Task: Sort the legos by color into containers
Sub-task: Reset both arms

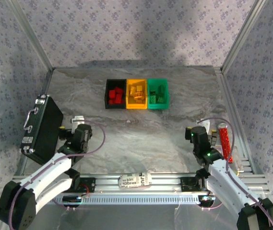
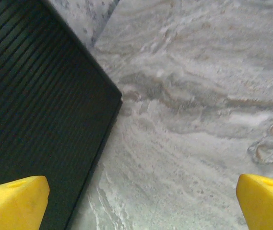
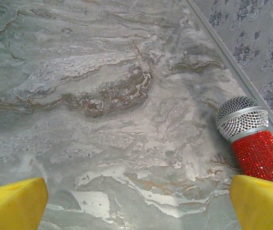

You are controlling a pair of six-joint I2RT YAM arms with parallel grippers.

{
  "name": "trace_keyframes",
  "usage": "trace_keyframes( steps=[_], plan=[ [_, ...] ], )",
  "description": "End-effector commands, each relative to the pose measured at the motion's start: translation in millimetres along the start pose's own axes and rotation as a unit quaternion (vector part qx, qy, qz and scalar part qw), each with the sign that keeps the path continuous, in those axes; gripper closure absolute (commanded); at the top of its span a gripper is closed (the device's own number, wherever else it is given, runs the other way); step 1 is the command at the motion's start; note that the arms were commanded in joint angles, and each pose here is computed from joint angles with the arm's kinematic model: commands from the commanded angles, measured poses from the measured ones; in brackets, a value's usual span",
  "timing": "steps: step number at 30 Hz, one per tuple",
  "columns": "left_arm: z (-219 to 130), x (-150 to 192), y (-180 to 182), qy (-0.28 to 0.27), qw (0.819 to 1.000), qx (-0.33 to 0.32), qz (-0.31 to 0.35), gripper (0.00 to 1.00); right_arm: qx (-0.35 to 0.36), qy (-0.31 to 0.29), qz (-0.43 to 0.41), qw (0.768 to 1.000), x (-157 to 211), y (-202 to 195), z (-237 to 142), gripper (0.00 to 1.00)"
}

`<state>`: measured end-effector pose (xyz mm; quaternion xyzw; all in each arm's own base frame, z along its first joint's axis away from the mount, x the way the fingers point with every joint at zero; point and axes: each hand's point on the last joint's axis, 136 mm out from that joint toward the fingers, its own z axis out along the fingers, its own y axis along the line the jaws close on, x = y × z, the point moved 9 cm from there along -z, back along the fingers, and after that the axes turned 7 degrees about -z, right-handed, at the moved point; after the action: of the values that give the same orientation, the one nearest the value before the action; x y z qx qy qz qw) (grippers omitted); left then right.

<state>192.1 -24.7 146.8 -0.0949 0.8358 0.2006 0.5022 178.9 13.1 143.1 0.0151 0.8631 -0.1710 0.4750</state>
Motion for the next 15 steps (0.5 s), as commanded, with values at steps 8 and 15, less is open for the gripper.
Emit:
trace_keyframes(
  steps=[8, 15],
  plan=[
    [48, -25, 11, -0.134, 0.975, 0.064, -0.167, 0.0, 0.023, -0.147, 0.107, 0.983, -26, -15, 43, 0.01],
    [90, -18, -4, -0.126, 0.974, 0.126, -0.142, 0.0, -0.017, -0.145, 0.014, 0.989, -35, 9, 97, 0.01]
  ],
)
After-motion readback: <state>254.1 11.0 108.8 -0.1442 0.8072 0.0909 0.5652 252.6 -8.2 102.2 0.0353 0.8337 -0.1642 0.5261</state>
